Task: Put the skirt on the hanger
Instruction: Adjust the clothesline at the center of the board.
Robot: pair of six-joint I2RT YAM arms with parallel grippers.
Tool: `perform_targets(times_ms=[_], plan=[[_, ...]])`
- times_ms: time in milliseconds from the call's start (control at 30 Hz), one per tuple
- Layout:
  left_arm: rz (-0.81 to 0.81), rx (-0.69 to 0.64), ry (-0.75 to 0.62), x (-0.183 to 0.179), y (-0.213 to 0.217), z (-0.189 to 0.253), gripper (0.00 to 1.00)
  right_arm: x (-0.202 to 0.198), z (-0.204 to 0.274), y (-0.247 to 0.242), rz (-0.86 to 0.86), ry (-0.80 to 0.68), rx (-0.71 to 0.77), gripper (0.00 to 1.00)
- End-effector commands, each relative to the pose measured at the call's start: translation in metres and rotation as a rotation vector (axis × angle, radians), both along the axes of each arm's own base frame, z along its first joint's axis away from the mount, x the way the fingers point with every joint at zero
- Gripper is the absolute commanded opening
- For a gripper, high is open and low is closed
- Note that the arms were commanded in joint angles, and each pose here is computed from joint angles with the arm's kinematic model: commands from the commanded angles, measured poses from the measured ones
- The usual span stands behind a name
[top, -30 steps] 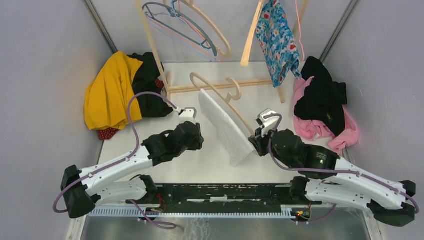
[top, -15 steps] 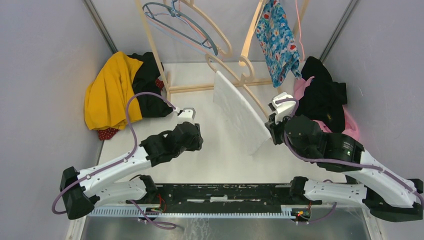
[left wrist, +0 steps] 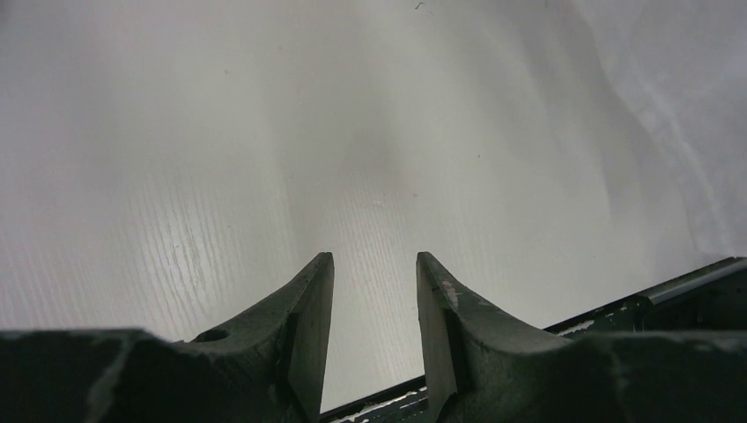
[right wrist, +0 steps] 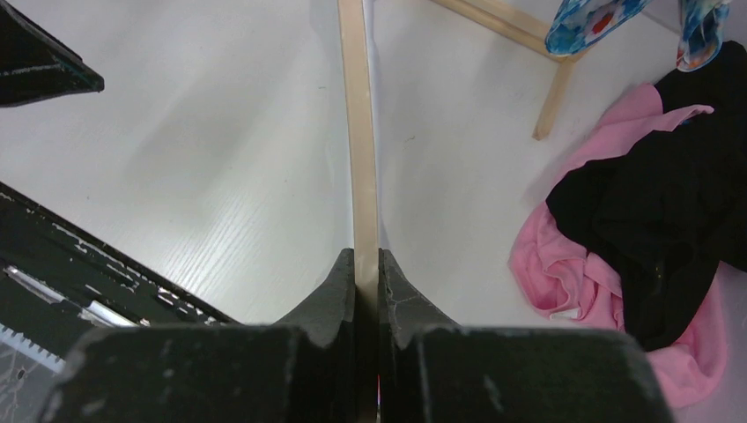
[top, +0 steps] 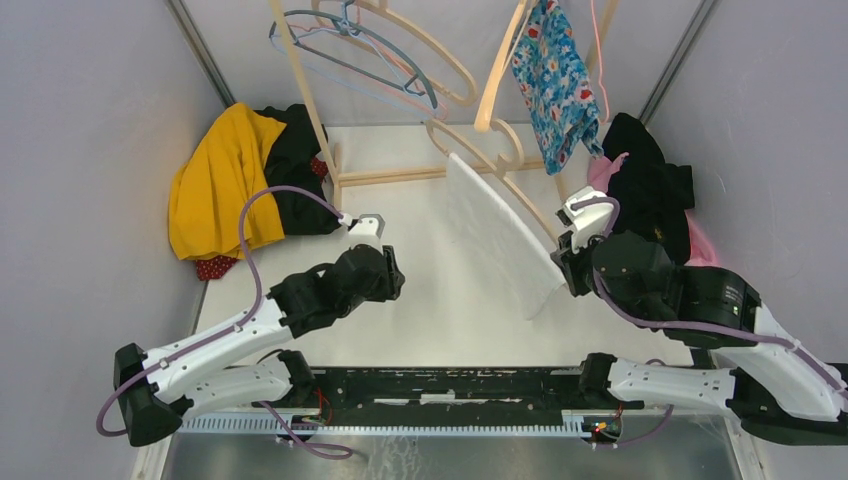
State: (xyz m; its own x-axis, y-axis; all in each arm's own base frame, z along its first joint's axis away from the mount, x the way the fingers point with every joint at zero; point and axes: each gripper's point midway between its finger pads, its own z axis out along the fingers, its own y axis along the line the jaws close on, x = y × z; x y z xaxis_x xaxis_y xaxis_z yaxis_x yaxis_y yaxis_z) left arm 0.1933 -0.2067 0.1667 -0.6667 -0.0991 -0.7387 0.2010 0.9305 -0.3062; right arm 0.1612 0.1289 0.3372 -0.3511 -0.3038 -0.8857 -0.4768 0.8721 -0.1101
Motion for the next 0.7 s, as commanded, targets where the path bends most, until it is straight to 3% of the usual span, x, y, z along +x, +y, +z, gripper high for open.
perform_targets(times_ms=[0,267,500,667], plan=[[-0.010,-0.010,-0.028,0.002,0.001,0.006,0.46,-0.012,0.007,-0.012,0.007,0.014,0.073,0.01],[-0.016,-0.020,-0.030,0.002,0.000,0.009,0.46,-0.017,0.003,-0.055,-0.104,0.014,0.014,0.01],[-0.022,-0.025,-0.027,0.001,-0.001,0.009,0.46,-0.002,0.020,-0.076,-0.239,-0.065,-0.060,0.01],[-0.021,-0.026,-0.026,-0.001,0.001,0.009,0.45,0.017,0.050,-0.073,-0.322,-0.173,-0.036,0.01]])
